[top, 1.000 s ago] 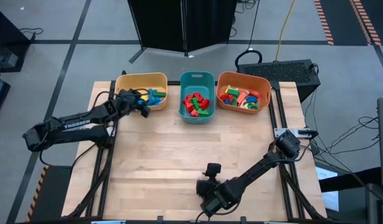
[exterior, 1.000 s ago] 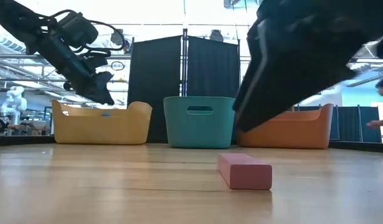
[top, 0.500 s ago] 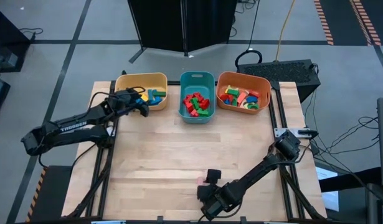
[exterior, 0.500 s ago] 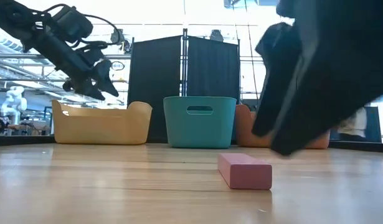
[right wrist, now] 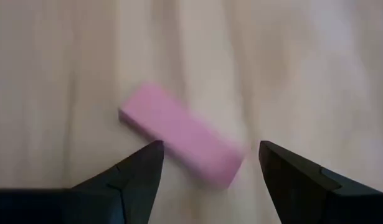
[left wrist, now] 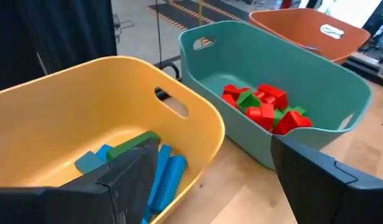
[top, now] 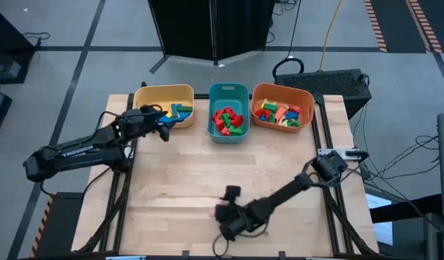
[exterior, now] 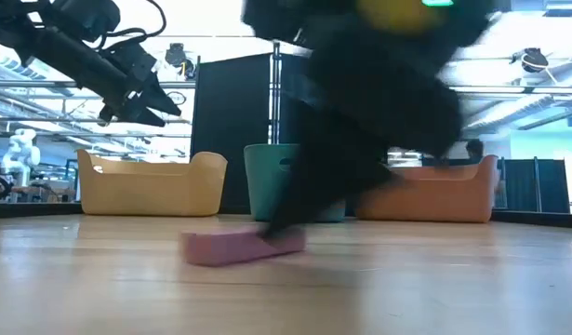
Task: Sort blocks by size
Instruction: Put the pink rectangle block into the yellow bin
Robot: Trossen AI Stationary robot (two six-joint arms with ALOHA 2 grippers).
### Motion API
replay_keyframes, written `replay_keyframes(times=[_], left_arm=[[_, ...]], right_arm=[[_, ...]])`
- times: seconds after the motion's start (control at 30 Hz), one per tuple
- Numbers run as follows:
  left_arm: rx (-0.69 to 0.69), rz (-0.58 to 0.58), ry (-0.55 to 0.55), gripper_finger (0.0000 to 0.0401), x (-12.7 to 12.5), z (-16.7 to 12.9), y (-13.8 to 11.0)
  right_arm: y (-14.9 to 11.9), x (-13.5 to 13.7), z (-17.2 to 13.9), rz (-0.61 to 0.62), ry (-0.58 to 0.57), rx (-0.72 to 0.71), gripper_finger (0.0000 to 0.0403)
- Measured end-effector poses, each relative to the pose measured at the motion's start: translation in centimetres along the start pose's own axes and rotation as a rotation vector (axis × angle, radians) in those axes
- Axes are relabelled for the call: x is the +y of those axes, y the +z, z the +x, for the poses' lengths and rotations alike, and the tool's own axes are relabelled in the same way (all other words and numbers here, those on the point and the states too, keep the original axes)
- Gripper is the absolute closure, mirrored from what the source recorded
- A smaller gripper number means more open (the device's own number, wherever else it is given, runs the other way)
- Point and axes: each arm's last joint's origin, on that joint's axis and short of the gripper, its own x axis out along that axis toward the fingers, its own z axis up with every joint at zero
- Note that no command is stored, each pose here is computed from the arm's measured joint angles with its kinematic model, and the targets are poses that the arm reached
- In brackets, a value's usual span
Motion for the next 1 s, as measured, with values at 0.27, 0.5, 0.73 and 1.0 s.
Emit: replay_keyframes(times=[0.27, 0.5, 0.73, 1.0], left_arm=[[0.002, 0.037, -0.101, 0.0102, -1.3, -0.8, -0.2], [-0.006, 0.116, -0.171, 0.0102, -2.4, -1.2, -0.4], [-0.024, 0.166, -0.263, 0.0102, -3.7, -1.6, -0.5], [-0.015, 0.228, -0.372, 0.0102, -5.1, -2.3, -1.0]], right_arm=[[1.9, -2.2, 1.4, 0.012, 0.087, 0.004, 0.0151], [1.6, -2.2, 1.2, -0.083, 0.123, 0.042, 0.0151], [1.9, -4.0, 2.8, -0.075, 0.204, 0.091, 0.0152], [2.1, -4.5, 3.2, -0.086, 0.253, 0.098, 0.0217]])
